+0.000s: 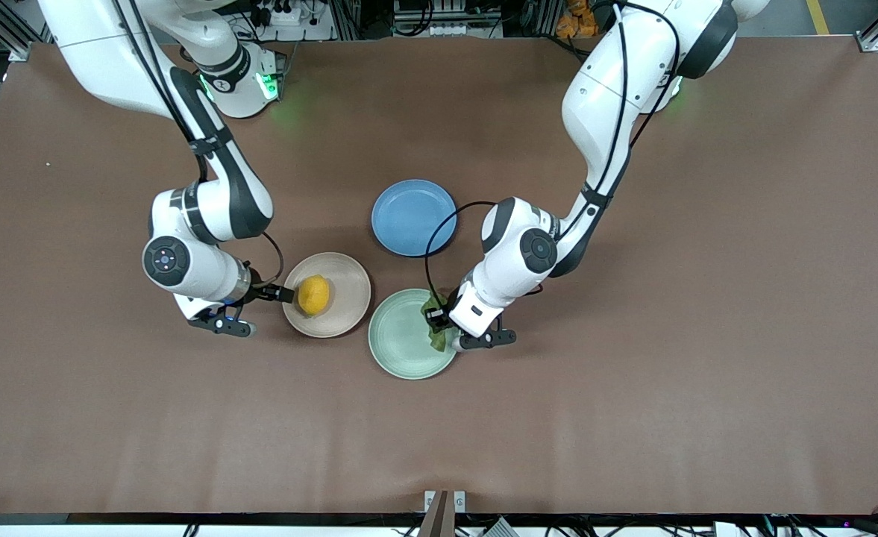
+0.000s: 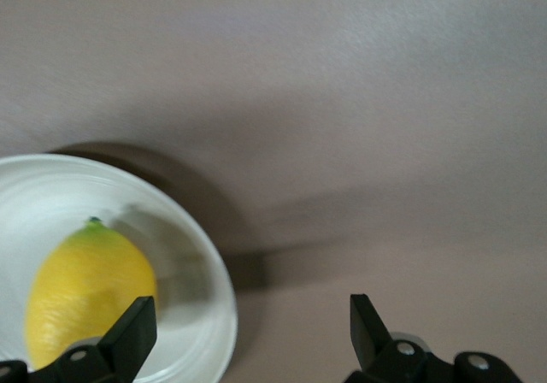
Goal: Place lemon and lettuce in plates
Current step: 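Release the lemon on the beige plate while the left gripper releases lettuce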
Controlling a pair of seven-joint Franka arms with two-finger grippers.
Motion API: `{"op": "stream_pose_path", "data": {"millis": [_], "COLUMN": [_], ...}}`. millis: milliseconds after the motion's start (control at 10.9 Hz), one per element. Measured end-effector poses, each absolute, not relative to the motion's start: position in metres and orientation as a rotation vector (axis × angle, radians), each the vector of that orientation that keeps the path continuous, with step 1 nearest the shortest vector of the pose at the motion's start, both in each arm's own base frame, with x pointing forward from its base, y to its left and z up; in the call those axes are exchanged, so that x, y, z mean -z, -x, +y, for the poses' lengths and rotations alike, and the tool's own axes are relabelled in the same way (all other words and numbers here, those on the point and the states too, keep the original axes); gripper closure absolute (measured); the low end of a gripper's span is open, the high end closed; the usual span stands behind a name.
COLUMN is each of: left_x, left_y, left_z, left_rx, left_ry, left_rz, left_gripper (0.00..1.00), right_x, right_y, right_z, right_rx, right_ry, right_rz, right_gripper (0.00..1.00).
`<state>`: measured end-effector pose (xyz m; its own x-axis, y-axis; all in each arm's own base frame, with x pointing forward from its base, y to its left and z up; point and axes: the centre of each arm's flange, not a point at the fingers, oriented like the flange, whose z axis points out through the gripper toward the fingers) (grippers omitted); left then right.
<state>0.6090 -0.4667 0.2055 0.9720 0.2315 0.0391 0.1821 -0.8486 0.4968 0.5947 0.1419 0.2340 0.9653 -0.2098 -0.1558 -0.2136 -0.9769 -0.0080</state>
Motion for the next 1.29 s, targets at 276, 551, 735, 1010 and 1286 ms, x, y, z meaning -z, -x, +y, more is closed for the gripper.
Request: {"op": "stream_pose_path", "data": {"millis": [276, 551, 735, 1010, 1286], "left_x": [-0.207, -0.210, -0.214, -0.216, -0.225], "left_y": [-0.613, -0.615, -0.618, -0.624, -0.632], "left_z": [-0.464, -0.463, -0.463, -0.454, -0.437], "left_rx": [-0.142, -0.152, -0.161, -0.116, -0.049], "left_ry": [-2.610, -2.606, -2.601, -2.631, -2.695], "left_rz": [0.298, 0.298, 0.299, 0.296, 0.278], "left_gripper": [0.70, 0.30, 0.06, 0.00, 0.00], "right_x": [-0.228, -0.232, -0.234, -0.240, -0.229], "right_y": [-0.590, -0.587, -0.583, -0.576, -0.554], "right_z": [0.118, 0.077, 0.068, 0.047, 0.024], "right_rx": [-0.263, -0.266, -0.265, -0.247, -0.098], "right_ry": [3.105, 3.098, 3.113, 3.120, 3.118], "right_rz": [0.275, 0.233, 0.196, 0.201, 0.185], "right_gripper": [0.00, 0.00, 0.00, 0.00, 0.00]}}
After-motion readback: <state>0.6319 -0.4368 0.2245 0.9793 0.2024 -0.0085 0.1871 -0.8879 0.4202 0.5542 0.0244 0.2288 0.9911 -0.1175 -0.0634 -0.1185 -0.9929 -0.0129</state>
